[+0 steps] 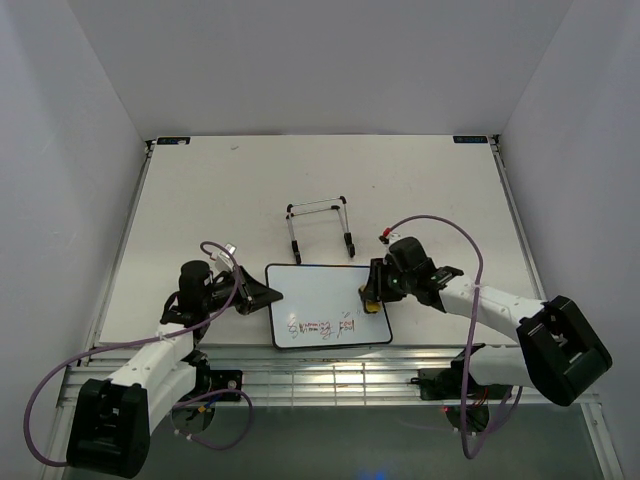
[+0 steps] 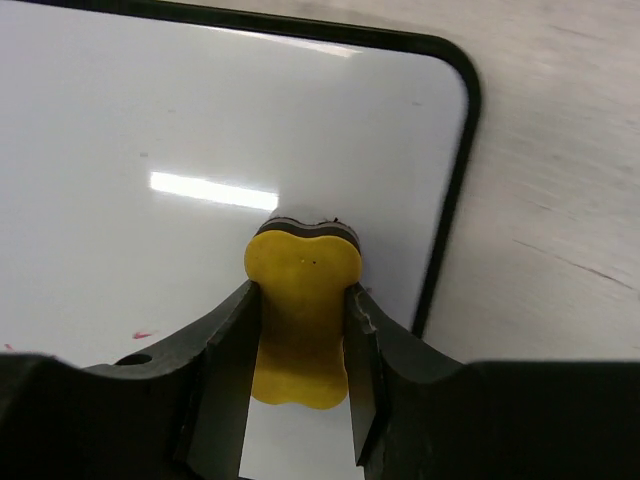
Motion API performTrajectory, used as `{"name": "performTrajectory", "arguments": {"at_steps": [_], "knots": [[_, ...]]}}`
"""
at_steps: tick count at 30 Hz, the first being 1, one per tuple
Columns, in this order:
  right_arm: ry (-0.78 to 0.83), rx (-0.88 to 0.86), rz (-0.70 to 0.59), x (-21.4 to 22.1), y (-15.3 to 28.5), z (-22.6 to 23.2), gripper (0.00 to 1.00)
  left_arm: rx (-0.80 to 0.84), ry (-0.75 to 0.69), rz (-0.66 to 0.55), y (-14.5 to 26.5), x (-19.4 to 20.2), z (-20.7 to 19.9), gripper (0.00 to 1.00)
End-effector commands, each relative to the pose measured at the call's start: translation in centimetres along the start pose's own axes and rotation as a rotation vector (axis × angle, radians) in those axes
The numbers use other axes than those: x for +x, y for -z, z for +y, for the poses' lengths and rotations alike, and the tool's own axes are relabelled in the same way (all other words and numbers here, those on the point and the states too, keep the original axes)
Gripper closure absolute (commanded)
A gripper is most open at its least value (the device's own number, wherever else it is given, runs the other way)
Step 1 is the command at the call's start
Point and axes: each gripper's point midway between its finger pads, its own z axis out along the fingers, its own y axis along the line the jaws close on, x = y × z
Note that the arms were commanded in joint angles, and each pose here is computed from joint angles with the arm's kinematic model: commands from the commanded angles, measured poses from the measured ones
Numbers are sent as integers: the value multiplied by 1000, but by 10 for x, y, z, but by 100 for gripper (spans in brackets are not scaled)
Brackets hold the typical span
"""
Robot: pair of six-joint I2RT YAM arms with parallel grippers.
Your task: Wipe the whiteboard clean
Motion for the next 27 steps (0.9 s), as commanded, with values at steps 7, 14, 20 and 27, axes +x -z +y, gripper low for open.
{"name": "performTrajectory", "arguments": {"at_steps": [7,14,20,27], "knots": [[-69,151,180,45,16,-69,77,54,-109,-56,1,-14,-13,100],[9,-33,94,25,20,-9,79,48,-103,-63,2,-13,-10,100],[89,-221,67,27,13,71,81,43,-87,-82,2,-15,-9,100],[161,-326,81,27,8,122,80,48,-84,-80,3,-13,-10,100]]}}
